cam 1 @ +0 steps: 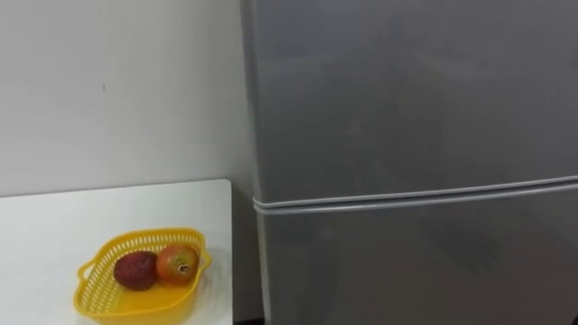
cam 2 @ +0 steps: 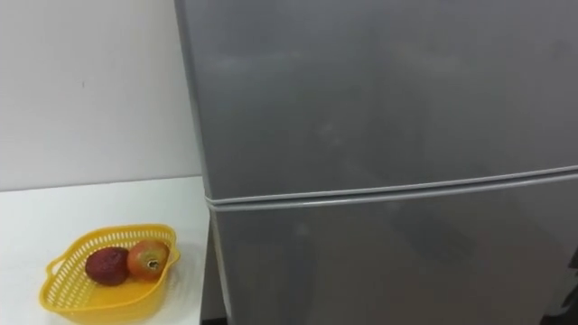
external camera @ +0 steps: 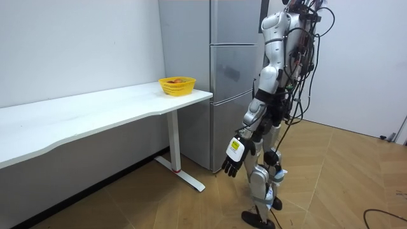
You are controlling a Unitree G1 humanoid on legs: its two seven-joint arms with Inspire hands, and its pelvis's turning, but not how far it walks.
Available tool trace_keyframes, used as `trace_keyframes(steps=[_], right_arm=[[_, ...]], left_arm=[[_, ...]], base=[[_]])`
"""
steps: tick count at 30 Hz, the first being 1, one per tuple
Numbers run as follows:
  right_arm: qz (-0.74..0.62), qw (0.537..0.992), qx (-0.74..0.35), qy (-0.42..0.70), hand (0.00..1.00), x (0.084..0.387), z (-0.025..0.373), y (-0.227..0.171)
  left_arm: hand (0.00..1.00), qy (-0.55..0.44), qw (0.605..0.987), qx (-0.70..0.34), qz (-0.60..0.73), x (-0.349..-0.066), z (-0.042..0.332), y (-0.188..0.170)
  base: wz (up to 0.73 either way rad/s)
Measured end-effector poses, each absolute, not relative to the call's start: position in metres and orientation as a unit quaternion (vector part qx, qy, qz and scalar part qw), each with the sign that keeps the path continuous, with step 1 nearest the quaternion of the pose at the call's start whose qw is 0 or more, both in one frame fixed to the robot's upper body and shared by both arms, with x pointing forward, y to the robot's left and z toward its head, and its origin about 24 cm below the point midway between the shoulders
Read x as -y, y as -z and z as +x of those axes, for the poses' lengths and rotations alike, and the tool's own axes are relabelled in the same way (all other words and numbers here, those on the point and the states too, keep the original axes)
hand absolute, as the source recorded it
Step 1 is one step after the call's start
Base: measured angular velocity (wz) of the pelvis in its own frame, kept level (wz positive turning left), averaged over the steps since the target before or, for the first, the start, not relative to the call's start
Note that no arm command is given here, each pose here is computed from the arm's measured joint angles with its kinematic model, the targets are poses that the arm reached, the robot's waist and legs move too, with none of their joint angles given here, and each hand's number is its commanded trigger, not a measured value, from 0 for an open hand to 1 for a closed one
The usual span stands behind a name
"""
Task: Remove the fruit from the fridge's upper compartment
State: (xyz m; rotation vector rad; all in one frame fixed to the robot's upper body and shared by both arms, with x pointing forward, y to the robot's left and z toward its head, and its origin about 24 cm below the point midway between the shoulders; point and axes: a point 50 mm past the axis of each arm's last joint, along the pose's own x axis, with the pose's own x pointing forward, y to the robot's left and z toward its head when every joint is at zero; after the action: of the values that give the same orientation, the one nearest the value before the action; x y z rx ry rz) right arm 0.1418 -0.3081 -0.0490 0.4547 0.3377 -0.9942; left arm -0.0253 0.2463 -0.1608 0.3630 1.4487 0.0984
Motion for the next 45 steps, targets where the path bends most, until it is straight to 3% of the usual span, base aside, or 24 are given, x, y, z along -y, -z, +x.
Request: trace_keyframes(steps=[12, 31, 38, 45], right_arm=[[0.148, 0.757, -0.354, 0.528, 0.00, 0.303, 0.069, 0.119], [-0.021, 0.733, -0.541, 0.411, 0.00, 0.279, 0.012, 0.150], [-0.027, 0.733, -0.588, 0.340, 0.00, 0.265, 0.002, 0.159], [-0.021, 0.709, -0.651, 0.269, 0.00, 0.256, -0.018, 0.165]], left_arm=[[0.00, -0.063, 0.734, -0.662, 0.138, -0.242, -0.030, 0.162], [0.00, -0.072, 0.728, -0.670, 0.126, -0.244, -0.031, 0.162], [0.00, -0.067, 0.726, -0.673, 0.124, -0.244, -0.026, 0.163], [0.00, -0.063, 0.701, -0.702, 0.111, -0.243, -0.037, 0.164]], base=[[0.04], [0.07], [0.01], [0.03]])
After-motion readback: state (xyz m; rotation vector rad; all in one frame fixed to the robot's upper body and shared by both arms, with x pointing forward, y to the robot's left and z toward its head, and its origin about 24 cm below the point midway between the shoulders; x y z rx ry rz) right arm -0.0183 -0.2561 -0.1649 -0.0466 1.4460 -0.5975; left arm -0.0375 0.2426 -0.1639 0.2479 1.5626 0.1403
